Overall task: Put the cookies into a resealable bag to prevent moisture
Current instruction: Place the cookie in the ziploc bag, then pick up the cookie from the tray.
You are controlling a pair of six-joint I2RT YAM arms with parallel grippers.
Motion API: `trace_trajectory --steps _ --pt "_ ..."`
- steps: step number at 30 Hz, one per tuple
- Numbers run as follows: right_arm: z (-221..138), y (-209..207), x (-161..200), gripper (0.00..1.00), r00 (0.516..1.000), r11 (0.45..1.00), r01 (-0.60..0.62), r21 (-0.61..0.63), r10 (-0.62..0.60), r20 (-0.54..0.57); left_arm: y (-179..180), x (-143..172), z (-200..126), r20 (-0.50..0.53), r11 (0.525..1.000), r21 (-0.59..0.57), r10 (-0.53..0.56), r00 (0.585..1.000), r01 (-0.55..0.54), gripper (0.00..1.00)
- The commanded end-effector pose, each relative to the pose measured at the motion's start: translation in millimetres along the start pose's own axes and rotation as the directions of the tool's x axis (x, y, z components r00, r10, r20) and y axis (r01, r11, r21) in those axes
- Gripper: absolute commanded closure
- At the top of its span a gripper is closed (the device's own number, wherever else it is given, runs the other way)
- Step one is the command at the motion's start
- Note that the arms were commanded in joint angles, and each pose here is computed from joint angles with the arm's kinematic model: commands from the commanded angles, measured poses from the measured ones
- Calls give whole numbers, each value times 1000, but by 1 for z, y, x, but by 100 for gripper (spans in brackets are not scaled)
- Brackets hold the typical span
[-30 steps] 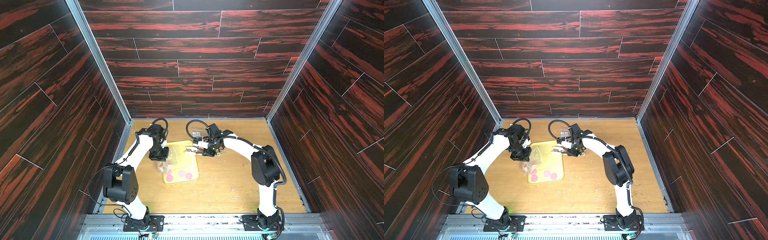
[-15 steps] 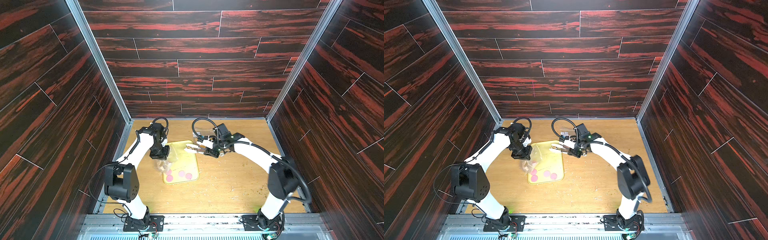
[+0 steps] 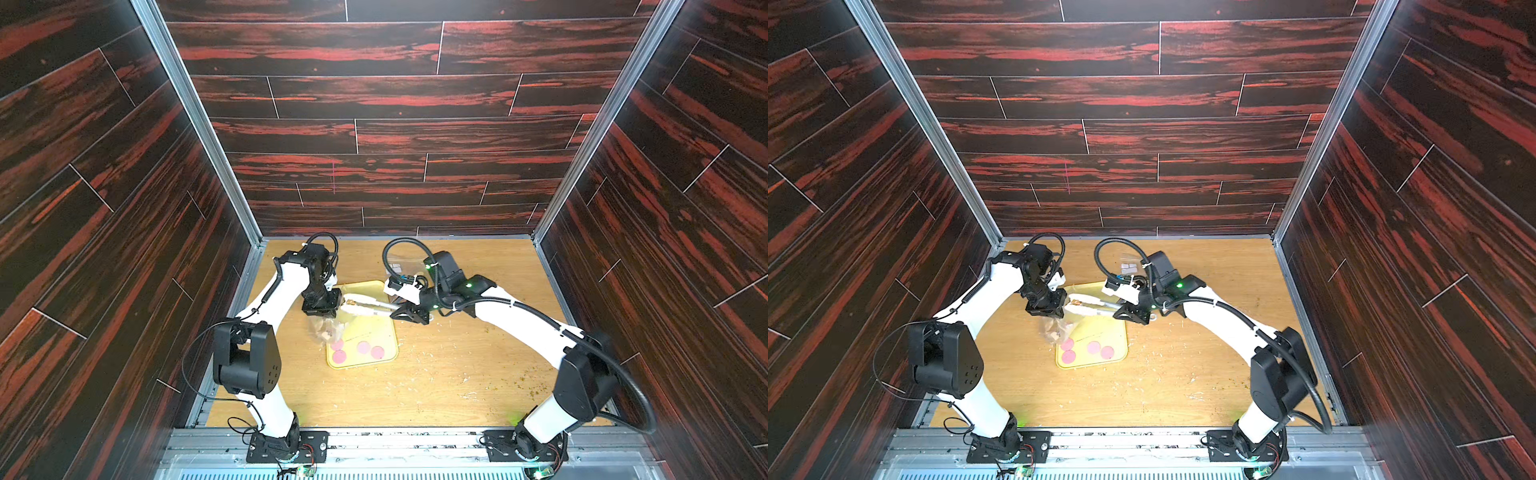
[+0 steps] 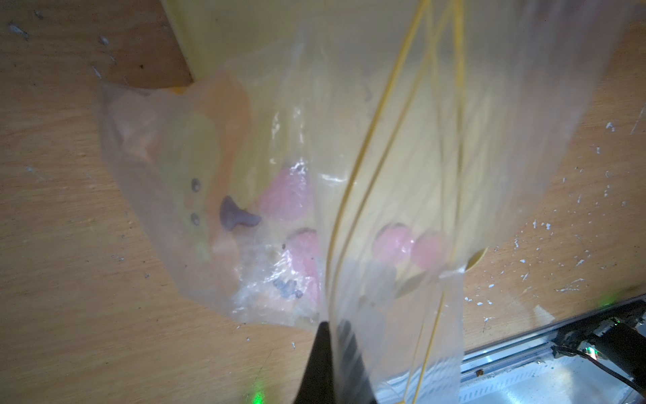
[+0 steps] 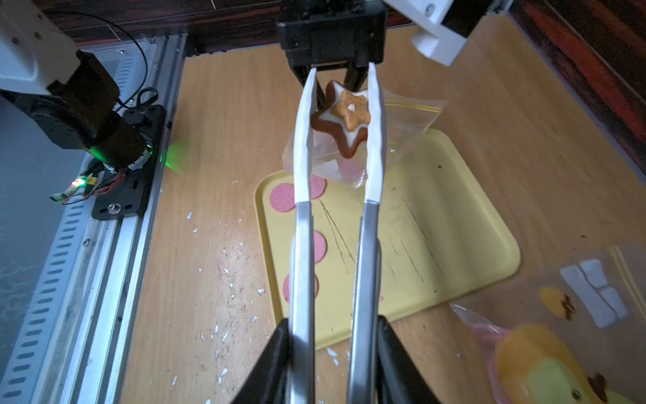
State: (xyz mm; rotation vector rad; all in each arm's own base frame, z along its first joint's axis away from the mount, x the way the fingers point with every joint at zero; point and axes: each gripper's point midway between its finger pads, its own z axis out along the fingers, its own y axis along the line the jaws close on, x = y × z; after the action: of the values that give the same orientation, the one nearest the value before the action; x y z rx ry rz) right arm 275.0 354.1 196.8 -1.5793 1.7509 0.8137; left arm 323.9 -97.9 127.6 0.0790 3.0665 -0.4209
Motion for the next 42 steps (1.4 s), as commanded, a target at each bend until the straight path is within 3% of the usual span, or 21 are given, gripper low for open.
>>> trace_trajectory --steps 1,14,22,26,29,42 --pt "13 -7 -6 63 999 999 -7 -39 9 33 -6 2 -14 10 1000 27 6 1000 -6 100" --pt "22 -10 -6 47 998 997 -23 -71 27 51 -15 5 -21 19 997 72 7 1000 -8 100" --pt "-20 -16 -1 49 998 998 -38 51 35 59 -10 5 -32 49 999 45 -2 999 0 100" --pt "-40 -20 29 50 996 985 -69 161 77 -41 -14 2 -46 127 998 59 -6 992 -1 100" --pt "-41 -6 51 50 988 983 -97 154 114 -103 -9 2 -45 150 999 35 -16 989 11 100" --pt "26 43 103 50 931 999 -25 48 41 -363 -7 4 -38 98 1000 29 -11 995 8 100"
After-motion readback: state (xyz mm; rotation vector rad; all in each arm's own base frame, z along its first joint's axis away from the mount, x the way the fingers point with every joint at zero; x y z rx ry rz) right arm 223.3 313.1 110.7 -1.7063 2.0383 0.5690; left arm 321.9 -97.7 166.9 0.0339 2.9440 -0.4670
